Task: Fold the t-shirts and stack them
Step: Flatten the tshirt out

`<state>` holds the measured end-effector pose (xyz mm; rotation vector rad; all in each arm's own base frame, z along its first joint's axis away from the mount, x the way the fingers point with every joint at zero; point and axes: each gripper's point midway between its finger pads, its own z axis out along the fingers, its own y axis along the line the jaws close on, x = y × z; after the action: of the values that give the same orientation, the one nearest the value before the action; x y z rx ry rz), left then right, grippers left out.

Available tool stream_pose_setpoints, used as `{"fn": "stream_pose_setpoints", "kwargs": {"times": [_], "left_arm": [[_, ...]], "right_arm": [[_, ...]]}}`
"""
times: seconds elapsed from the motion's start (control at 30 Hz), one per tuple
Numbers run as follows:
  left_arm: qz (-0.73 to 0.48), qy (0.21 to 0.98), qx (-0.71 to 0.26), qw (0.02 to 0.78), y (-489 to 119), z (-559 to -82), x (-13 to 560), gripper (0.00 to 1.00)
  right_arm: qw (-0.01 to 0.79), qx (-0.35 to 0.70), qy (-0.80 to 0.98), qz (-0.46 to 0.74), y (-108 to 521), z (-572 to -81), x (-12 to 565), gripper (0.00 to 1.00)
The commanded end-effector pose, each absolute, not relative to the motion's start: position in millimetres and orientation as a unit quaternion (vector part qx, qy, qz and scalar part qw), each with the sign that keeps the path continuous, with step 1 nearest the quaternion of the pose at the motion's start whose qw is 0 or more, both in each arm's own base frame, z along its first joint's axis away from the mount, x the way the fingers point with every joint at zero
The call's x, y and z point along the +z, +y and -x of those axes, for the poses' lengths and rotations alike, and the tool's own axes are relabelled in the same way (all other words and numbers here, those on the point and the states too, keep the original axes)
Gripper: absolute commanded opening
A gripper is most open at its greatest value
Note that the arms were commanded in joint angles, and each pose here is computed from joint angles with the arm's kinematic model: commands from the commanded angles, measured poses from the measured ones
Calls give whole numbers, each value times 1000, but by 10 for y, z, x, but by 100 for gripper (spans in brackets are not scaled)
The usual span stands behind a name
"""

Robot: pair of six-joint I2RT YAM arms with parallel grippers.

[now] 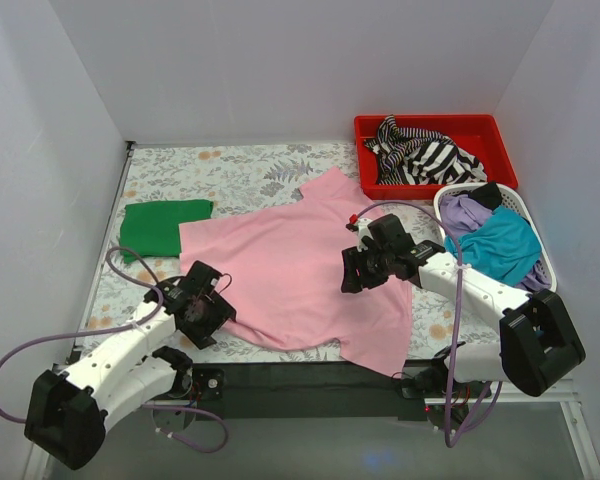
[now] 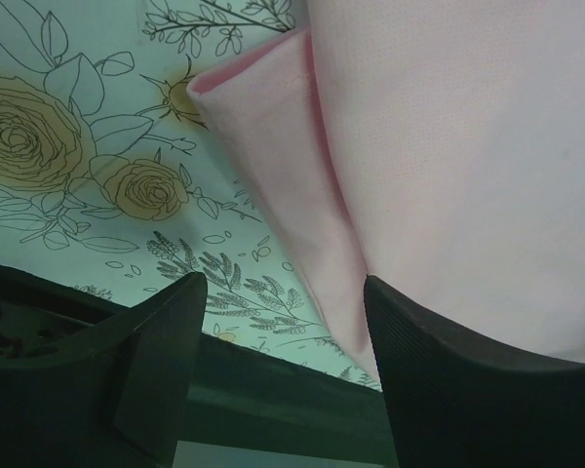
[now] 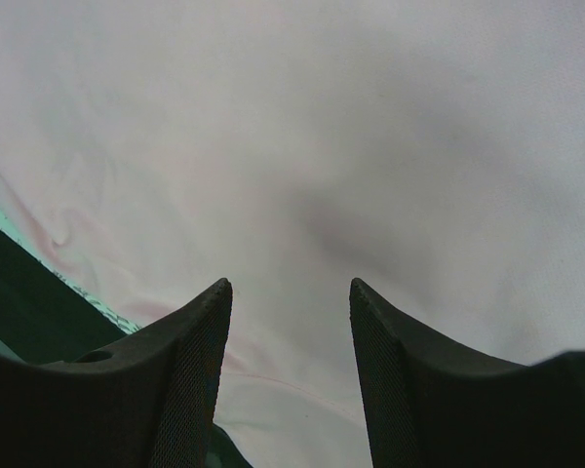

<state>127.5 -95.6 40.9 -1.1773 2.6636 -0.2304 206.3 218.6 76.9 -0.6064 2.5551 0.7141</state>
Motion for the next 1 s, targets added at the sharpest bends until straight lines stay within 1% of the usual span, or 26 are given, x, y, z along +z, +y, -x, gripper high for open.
{"fn": "stream_pose_setpoints", "kwargs": {"times": [0.0,0.13,0.2,0.33,0.57,0.67,0.7,0.77,0.8,0.87,0.93,0.97], "left_arm": [[414,902,-55,107,-913,-1229,255,64],[412,905,-27,101,-898,-1220,178,63],[412,904,-25,110,-886,-1250,196,57],[418,898,-24,134,-844,-1324,253,54],[419,894,-22,155,-825,-1425,309,53],[416,895,-17,158,-820,-1456,269,51],[415,896,-18,158,-828,-1465,260,43],[410,898,-26,159,-866,-1500,237,36],[411,898,-25,157,-867,-1495,219,34],[412,897,-19,158,-850,-1498,214,33],[413,896,-19,163,-848,-1517,221,27],[413,896,-17,163,-841,-1515,215,22]], "right_arm": [[227,270,907,231,2266,-2143,901,58],[225,264,909,232,2246,-2144,862,58],[223,262,909,233,2242,-2140,847,58],[216,262,911,235,2245,-2135,807,58],[213,263,910,239,2258,-2141,789,58],[211,263,911,239,2259,-2133,781,59],[211,263,911,239,2259,-2133,781,58],[210,263,911,239,2257,-2130,775,58],[211,262,911,239,2255,-2132,774,58],[210,262,911,241,2249,-2127,771,58],[209,261,911,240,2244,-2118,757,58],[209,261,911,240,2244,-2118,757,59]]}}
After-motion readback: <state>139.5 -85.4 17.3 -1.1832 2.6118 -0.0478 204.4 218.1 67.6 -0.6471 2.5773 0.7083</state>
